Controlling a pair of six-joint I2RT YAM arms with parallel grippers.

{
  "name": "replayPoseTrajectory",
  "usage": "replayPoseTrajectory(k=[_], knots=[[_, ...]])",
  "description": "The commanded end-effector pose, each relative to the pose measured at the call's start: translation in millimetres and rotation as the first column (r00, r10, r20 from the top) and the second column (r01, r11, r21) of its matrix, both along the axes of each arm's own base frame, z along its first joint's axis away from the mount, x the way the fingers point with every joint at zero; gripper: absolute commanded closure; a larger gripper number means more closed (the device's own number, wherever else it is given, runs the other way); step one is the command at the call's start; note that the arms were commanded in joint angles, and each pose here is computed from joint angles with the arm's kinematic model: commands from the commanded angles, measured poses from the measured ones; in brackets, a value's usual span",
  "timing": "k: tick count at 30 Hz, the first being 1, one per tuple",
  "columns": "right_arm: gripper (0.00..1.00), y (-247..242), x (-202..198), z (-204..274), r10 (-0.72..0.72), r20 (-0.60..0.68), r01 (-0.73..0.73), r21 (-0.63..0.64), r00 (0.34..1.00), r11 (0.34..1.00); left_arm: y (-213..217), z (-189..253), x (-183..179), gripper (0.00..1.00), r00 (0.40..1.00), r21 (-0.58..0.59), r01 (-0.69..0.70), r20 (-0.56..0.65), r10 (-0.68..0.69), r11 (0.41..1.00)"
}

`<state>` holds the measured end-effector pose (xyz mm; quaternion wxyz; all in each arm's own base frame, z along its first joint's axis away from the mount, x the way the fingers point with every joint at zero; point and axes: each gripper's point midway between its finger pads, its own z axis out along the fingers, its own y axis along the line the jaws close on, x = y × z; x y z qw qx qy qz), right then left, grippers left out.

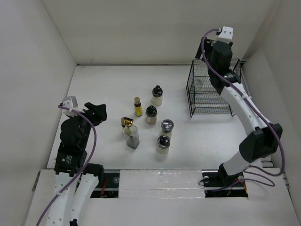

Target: Organize the condiment bottles

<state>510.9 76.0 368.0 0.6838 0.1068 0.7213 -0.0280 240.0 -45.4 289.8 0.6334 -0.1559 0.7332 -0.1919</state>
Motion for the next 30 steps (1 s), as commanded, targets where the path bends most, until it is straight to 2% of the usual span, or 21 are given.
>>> replayPoseTrajectory(k=[1,3,4,5,6,7,8,9,10,11,13,14,16,17,19,25,27,29,30], knots=[[0.18,30,-56,109,0.236,0.205,-0.23,-0.056,0.95,0.972,27,10,0,0.35,0.984,-0.072,-0.177,0.008,0.178,0.982],[0.3,67,-96,116,0.418,0.224,-0.405,-0.105,0.88,0.908,34,14,-3,0.36,0.974,-0.098,-0.222,0.016,0.224,0.97],[0.66,85,-112,114,0.505,0.226,-0.489,-0.128,0.833,0.863,37,15,-4,0.38,0.97,-0.103,-0.241,0.01,0.243,0.965],[0.87,117,-135,108,0.655,0.221,-0.636,-0.158,0.723,0.755,39,15,-4,0.38,0.968,-0.102,-0.25,0.011,0.252,0.963],[0.97,146,-160,107,0.747,0.242,-0.727,-0.182,0.619,0.662,39,13,-5,0.39,0.968,-0.098,-0.251,0.002,0.252,0.963],[1.0,162,-185,81,0.813,0.217,-0.797,-0.179,0.54,0.577,39,13,-5,0.39,0.968,-0.098,-0.251,0.002,0.252,0.963],[1.0,184,-211,70,0.879,0.216,-0.866,-0.184,0.426,0.465,35,15,-4,0.43,0.974,-0.095,-0.226,0.01,0.228,0.969],[0.93,206,-241,50,0.917,0.222,-0.91,-0.184,0.33,0.372,33,15,-4,0.45,0.976,-0.096,-0.214,0.01,0.216,0.972],[0.93,215,-255,41,0.934,0.215,-0.928,-0.182,0.284,0.324,33,15,-4,0.48,0.976,-0.096,-0.214,0.01,0.216,0.972],[0.76,223,-267,32,0.947,0.2,-0.939,-0.186,0.251,0.289,33,14,-4,0.5,0.977,-0.086,-0.213,0.011,0.215,0.973],[0.57,242,-305,12,0.978,0.165,-0.964,-0.209,0.129,0.163,28,15,-2,0.58,0.982,-0.08,-0.185,0.012,0.187,0.979],[0.43,249,-316,5,0.985,0.147,-0.967,-0.225,0.088,0.12,26,10,-2,0.63,0.985,-0.068,-0.173,0.004,0.173,0.983],[0.32,264,-347,-4,0.993,0.118,-0.968,-0.251,-0.009,0.021,24,15,-3,0.73,0.987,-0.076,-0.159,0.024,0.161,0.984],[0.28,272,-346,-16,0.996,0.085,-0.971,-0.24,-0.004,0.016,25,15,-3,0.84,0.987,-0.068,-0.157,0.025,0.159,0.985],[0.22,286,-348,-32,0.999,0.037,-0.975,-0.221,-0.016,-0.008,22,15,-1,0.85,0.989,-0.069,-0.142,0.024,0.144,0.987],[0.19,334,-345,-62,0.998,-0.037,-0.979,-0.197,-0.041,-0.048,22,13,-2,0.55,0.99,-0.059,-0.136,0.027,0.138,0.989],[0.19,341,-339,-55,1.0,0.005,-0.977,-0.213,-0.03,-0.028,20,15,-2,0.51,0.991,-0.054,-0.124,0.036,0.126,0.991],[0.18,346,-328,-70,1.0,-0.021,-0.98,-0.2,0.011,0.007,18,15,-2,0.5,0.993,-0.055,-0.114,0.036,0.116,0.992],[0.18,350,-326,-68,1.0,-0.013,-0.979,-0.204,0.012,0.009,18,15,-2,0.49,0.993,-0.055,-0.114,0.036,0.116,0.992]])
